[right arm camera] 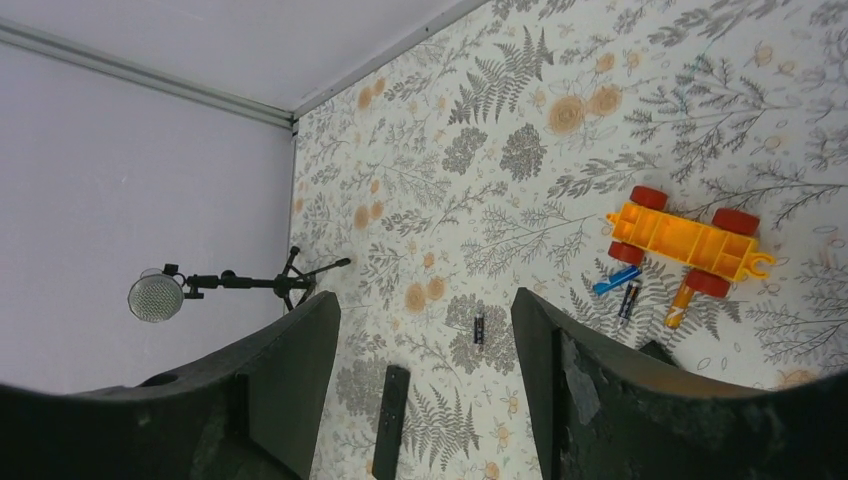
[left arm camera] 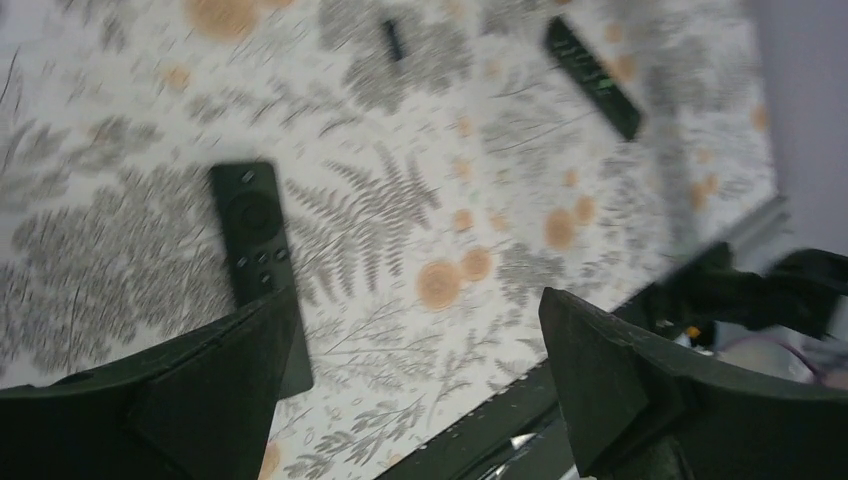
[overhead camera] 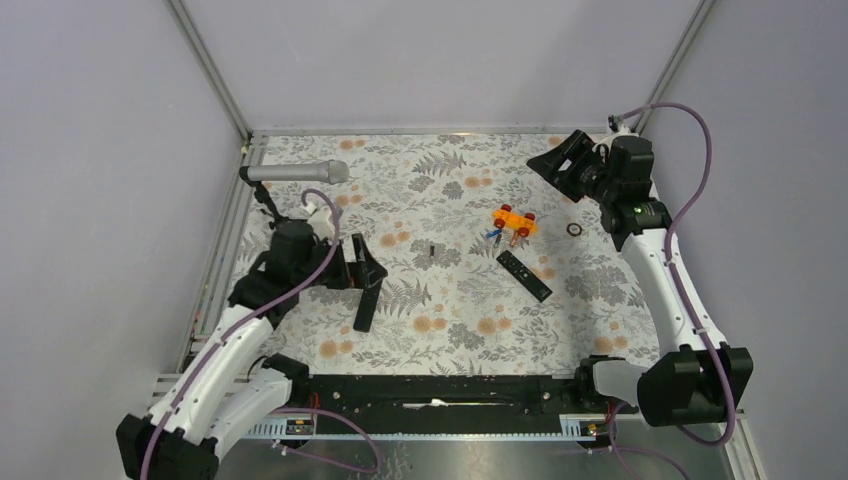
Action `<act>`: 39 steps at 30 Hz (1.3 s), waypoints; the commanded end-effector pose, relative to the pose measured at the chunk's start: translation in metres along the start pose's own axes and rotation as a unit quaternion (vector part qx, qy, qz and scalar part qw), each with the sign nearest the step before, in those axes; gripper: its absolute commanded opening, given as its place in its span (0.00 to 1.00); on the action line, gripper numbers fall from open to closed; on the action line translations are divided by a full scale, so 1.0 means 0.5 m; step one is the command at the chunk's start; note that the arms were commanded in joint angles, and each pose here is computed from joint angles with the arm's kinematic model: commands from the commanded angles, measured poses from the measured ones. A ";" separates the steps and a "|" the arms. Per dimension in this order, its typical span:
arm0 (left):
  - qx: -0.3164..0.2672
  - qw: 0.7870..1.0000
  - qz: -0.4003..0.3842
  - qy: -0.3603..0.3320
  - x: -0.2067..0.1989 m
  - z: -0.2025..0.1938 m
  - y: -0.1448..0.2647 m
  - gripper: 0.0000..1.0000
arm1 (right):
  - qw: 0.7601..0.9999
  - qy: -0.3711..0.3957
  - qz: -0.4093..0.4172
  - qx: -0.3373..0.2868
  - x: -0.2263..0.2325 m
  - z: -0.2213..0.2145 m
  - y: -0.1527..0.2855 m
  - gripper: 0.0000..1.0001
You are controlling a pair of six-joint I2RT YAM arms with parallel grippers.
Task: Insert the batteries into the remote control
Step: Pick up the remote control from the center of the board.
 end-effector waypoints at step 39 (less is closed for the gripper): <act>0.215 0.928 0.302 0.040 0.101 -0.216 -0.214 0.49 | 0.991 -0.083 -0.042 0.092 -0.121 -0.114 -0.003 0.67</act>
Point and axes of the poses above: each gripper's point midway between its finger pads, its own y axis back along the fingers, its own x axis along the line the jaws close on, z = x × y, the point moved 7 cm from there along y, back along the fingers, and after that the axes turned 13 degrees about -y, right-handed, at the moved point
